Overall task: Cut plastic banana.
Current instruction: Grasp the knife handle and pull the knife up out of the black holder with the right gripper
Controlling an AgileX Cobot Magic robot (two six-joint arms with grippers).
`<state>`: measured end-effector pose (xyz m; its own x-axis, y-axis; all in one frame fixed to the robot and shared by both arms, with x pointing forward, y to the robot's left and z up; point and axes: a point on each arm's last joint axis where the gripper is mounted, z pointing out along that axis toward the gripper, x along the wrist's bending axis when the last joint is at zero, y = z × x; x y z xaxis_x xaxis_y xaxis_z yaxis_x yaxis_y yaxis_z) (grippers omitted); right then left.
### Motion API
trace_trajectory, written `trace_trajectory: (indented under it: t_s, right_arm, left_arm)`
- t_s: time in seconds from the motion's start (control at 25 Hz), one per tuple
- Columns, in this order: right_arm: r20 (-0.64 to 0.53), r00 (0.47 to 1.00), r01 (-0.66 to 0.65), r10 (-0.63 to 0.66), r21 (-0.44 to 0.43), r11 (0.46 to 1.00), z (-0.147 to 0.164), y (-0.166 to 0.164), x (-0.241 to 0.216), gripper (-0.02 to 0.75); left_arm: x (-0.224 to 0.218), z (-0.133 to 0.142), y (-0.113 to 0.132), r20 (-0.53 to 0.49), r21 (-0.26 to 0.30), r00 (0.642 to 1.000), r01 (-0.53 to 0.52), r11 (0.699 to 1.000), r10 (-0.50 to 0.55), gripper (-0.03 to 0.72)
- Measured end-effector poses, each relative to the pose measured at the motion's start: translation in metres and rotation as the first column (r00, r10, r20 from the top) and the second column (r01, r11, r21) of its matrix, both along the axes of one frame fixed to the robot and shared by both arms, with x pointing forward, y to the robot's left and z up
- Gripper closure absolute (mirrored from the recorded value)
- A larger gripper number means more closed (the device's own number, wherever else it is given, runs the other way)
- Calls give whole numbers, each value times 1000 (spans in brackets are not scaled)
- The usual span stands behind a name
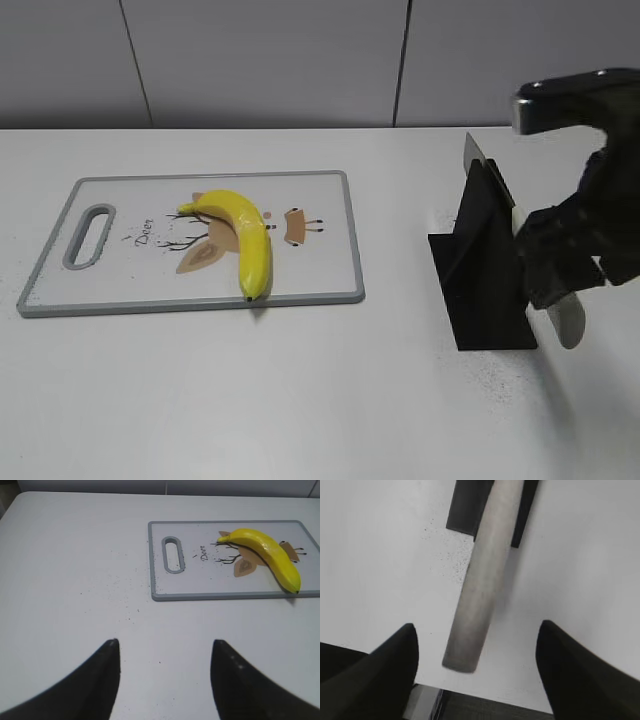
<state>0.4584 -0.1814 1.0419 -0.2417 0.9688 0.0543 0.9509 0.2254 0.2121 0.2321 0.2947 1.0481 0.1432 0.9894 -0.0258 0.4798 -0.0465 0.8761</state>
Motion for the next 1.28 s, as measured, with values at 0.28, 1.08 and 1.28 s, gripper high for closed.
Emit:
trace_trajectory:
  t_s: [0.28,1.08,1.28]
  right_arm:
    - [-65,998,23,-25,-36,999,-39,12,24,157]
    - [-70,980,185,-187,-39,982,-49,13,30,545]
    - [-17,981,196,-195,15,981,-28,9,23,547]
  left_arm:
    - [0,0,0,0,0,1000,0,1000,0,125]
    - [0,0,0,0,0,1000,0,1000,0,125]
    - [0,0,0,0,0,1000,0,1000,0,125]
